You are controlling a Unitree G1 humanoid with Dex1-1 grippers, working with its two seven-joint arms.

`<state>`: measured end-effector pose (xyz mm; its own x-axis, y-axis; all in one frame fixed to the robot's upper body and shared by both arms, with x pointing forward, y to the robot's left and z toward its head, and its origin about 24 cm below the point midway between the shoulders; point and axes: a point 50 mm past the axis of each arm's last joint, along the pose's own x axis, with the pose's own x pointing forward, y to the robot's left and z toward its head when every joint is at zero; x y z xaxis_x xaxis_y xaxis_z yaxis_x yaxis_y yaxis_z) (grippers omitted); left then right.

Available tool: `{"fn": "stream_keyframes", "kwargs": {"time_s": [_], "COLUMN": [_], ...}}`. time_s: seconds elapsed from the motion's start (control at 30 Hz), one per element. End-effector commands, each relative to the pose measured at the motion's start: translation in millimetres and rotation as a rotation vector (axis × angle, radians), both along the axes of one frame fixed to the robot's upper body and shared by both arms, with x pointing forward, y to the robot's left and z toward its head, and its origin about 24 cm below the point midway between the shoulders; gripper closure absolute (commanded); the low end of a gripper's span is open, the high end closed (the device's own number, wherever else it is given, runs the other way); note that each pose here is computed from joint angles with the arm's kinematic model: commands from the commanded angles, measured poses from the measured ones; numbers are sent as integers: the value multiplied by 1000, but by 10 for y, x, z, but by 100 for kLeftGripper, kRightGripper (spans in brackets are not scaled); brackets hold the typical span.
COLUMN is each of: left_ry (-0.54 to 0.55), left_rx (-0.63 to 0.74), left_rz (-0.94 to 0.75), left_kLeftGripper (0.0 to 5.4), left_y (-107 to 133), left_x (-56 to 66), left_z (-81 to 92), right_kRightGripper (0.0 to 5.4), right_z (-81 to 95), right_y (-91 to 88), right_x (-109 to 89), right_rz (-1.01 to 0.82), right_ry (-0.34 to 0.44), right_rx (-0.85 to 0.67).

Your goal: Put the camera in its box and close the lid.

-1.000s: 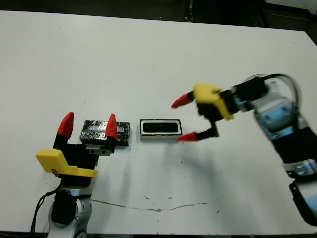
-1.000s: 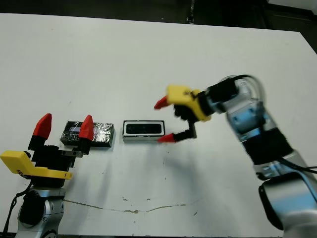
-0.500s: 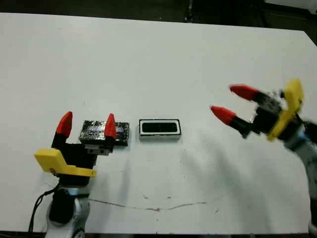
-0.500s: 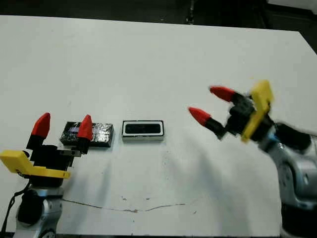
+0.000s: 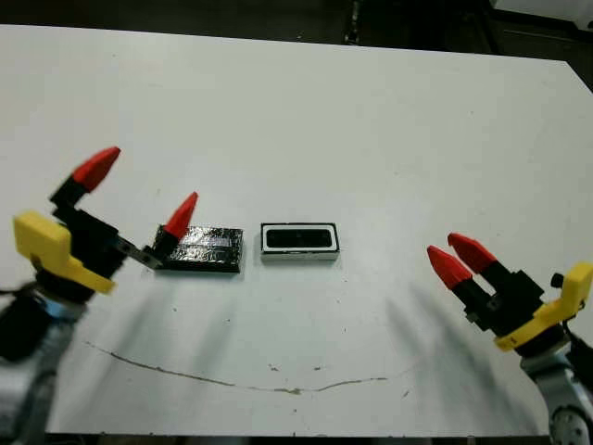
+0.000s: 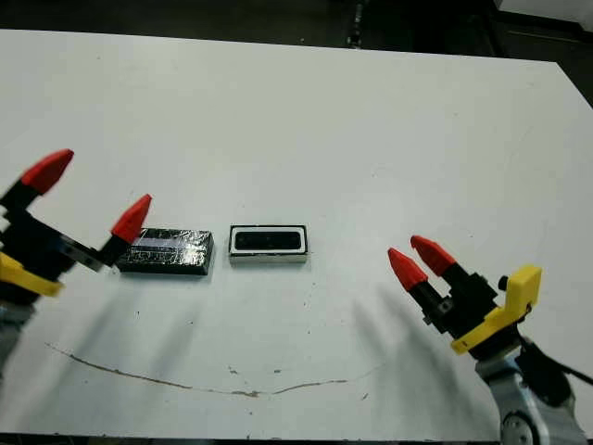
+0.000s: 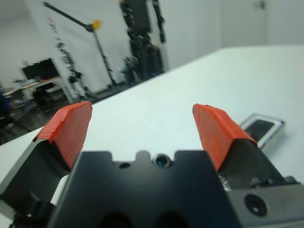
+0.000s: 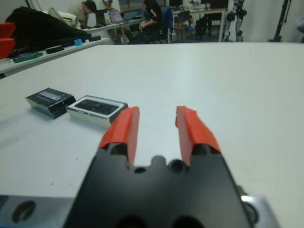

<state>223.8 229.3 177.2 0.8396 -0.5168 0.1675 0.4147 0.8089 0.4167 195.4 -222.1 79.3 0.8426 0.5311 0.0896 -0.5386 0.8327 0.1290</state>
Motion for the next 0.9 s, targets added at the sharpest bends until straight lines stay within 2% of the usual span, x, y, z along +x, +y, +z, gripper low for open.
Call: {"fn": "stream_keyframes", "kwargs": {"time_s": [0.03,0.1,0.27,0.33,0.4,0.5,0.6,0.73,0.9], "left_ry": [71,116,320,337,345,296,357,439,445], "left_rx": [149,269,422,486,519,425,380,395,366], "left_rz": [-112,-207,-435,-536,-614,-768,-842,-866,-906], "left_kLeftGripper": [0,0,0,0,0,0,0,0,0], "left_y": [98,173,304,301,274,245,186,113,33], "left_x": [78,159,377,447,514,623,695,706,684], "left_z": [170,275,476,538,557,446,297,193,92], "right_kRightGripper": [394,427,507,538,538,538,538,538,538], "right_z": [-14,-30,-17,-1,14,19,18,17,8], "right_y": [-20,-23,-39,-46,-50,-52,-51,-50,-53], "right_x": [-24,-23,3,13,20,27,27,33,45], "right_rz": [-5,-9,-29,-42,-50,-55,-63,-63,-56], "right_ry": [-1,12,11,10,10,9,2,3,-2], "right_rx": [10,14,21,18,2,3,1,5,11]}}
